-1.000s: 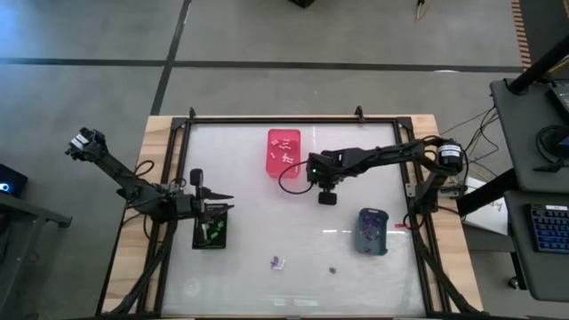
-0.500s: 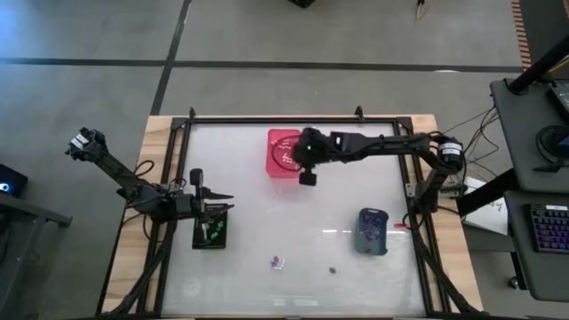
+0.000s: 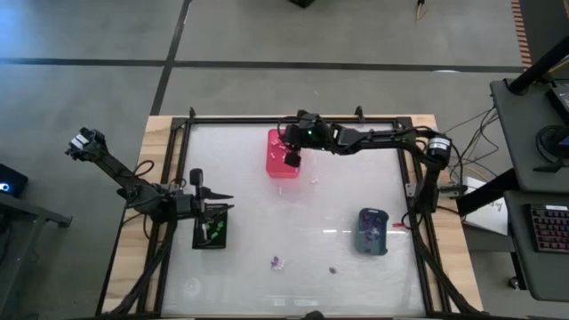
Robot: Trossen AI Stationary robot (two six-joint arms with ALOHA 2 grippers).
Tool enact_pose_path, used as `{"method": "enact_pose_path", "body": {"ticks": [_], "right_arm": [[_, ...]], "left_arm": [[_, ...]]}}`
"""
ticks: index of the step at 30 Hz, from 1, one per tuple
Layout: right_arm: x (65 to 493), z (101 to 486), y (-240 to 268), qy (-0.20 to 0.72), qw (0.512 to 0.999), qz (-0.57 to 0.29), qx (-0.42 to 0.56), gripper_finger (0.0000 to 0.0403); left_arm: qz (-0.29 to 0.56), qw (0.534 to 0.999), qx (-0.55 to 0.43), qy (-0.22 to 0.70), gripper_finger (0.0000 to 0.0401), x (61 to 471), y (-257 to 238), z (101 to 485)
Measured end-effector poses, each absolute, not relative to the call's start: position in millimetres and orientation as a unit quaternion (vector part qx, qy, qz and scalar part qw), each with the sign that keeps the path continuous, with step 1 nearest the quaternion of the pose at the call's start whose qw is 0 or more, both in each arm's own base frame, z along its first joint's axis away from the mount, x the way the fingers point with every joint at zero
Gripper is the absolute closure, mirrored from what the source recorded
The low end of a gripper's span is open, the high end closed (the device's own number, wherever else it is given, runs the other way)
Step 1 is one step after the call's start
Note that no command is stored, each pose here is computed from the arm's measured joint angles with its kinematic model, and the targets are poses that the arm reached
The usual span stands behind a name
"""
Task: Sort Halloween decoration
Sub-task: Put the bone toy into the red bin
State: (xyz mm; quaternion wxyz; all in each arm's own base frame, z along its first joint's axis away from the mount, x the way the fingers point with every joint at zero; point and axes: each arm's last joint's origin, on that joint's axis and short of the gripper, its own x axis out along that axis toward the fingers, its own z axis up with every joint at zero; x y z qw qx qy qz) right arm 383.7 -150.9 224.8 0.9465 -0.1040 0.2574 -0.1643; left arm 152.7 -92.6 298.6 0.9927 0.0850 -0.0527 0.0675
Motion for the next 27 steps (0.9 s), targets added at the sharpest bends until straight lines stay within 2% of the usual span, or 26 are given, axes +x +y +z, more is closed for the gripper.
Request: {"method": "enact_pose_path", "body": {"ticks": [9, 20, 27], "right_arm": [[394.3, 195.4, -163.5, 0.308, 0.934, -0.168, -0.074, 0.0394], [398.8, 195.8, -167.1, 0.330, 0.926, -0.171, -0.058, 0.0393], [399.4, 198.5, -167.2, 0.336, 0.925, -0.170, -0.043, 0.0353]], "left_arm": [[0.068, 0.993, 0.085, -0.053, 0.0321, 152.7, -92.6, 298.7], [0.068, 0.993, 0.085, -0.052, 0.0321, 153.0, -92.7, 298.5], [0.067, 0.993, 0.086, -0.051, 0.0321, 153.8, -93.4, 297.6]]}}
